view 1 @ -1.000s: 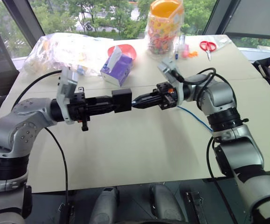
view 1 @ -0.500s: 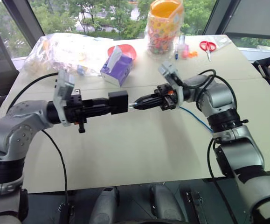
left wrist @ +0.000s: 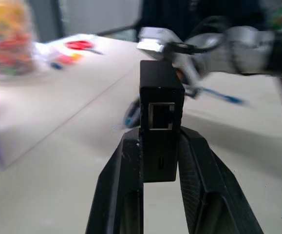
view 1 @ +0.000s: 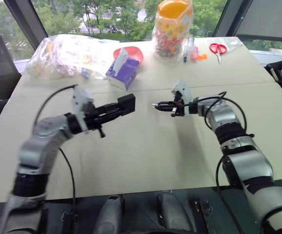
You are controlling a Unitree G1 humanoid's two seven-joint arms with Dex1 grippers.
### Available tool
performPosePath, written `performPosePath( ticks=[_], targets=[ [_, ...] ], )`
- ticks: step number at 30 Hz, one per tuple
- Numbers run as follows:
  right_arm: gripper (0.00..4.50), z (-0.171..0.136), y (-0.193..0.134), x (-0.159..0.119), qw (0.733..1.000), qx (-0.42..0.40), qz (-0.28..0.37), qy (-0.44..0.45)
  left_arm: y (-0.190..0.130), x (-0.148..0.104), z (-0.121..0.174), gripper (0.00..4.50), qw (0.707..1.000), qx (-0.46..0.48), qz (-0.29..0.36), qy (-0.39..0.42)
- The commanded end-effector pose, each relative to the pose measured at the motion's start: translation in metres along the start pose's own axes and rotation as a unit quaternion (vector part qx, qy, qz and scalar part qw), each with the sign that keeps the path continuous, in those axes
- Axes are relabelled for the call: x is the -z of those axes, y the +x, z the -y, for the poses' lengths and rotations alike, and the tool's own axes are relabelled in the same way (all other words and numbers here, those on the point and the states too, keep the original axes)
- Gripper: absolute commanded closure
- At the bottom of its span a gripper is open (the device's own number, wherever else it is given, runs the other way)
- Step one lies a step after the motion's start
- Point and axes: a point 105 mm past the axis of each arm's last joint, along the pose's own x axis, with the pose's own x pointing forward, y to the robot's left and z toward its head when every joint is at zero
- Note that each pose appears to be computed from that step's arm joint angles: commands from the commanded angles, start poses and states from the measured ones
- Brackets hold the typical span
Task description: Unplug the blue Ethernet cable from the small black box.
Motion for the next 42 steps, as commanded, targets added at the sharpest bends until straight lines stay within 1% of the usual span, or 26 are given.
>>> performPosePath(
  ticks=[1,3,4,7,10,15,23,28,29,30,32,33,35,36,37,41,42],
  targets=[
    [4.46,0.019,-0.006,0.004,0.997,0.080,0.003,-0.017,0.008,0.008,-0.004,4.11,0.998,-0.027,0.009,0.059],
    [4.46,0.026,-0.008,0.011,0.993,0.120,-0.001,-0.012,0.014,0.023,-0.008,4.11,0.996,-0.048,0.004,0.069],
    [4.46,0.027,-0.009,0.015,0.992,0.126,-0.004,-0.008,0.018,0.029,-0.009,4.11,0.996,-0.055,0.003,0.066],
    [4.46,0.025,-0.008,0.022,0.992,0.128,-0.008,0.000,0.029,0.044,-0.010,4.11,0.996,-0.064,0.000,0.061],
    [4.46,0.023,-0.008,0.027,0.992,0.128,-0.012,-0.001,0.038,0.058,-0.011,4.11,0.996,-0.077,-0.004,0.039],
    [4.46,0.023,-0.009,0.028,0.991,0.130,-0.014,-0.001,0.039,0.078,-0.013,4.11,0.996,-0.090,-0.024,0.004],
    [4.46,0.022,-0.009,0.031,0.991,0.133,-0.020,-0.007,0.036,0.097,-0.006,4.11,0.995,-0.080,-0.058,-0.021],
    [4.46,0.021,-0.008,0.030,0.991,0.131,-0.020,-0.007,0.033,0.099,-0.002,4.11,0.994,-0.073,-0.063,-0.042],
    [4.50,0.021,-0.008,0.030,0.991,0.130,-0.021,-0.007,0.032,0.100,-0.002,3.09,0.994,-0.072,-0.065,-0.044],
    [4.50,0.021,-0.008,0.030,0.991,0.130,-0.021,-0.006,0.031,0.100,-0.002,2.91,0.994,-0.073,-0.066,-0.045],
    [4.50,0.021,-0.008,0.030,0.991,0.129,-0.021,-0.006,0.029,0.100,-0.002,2.05,0.994,-0.073,-0.068,-0.045],
    [4.50,0.021,-0.008,0.030,0.991,0.129,-0.021,-0.006,0.029,0.100,-0.001,1.50,0.994,-0.072,-0.068,-0.045],
    [3.61,0.022,-0.008,0.029,0.991,0.129,-0.021,-0.005,0.027,0.098,0.000,0.53,0.994,-0.070,-0.066,-0.044],
    [3.29,0.022,-0.008,0.029,0.991,0.129,-0.021,-0.005,0.026,0.097,0.000,0.08,0.995,-0.069,-0.065,-0.043],
    [2.78,0.022,-0.009,0.029,0.991,0.130,-0.020,-0.005,0.024,0.096,0.001,0.00,0.995,-0.068,-0.064,-0.043],
    [0.80,0.025,-0.012,0.027,0.991,0.132,-0.019,-0.003,0.015,0.086,0.000,0.00,0.995,-0.071,-0.053,-0.043],
    [0.25,0.026,-0.013,0.026,0.991,0.133,-0.019,-0.003,0.011,0.084,0.000,0.00,0.995,-0.072,-0.051,-0.042]
  ],
)
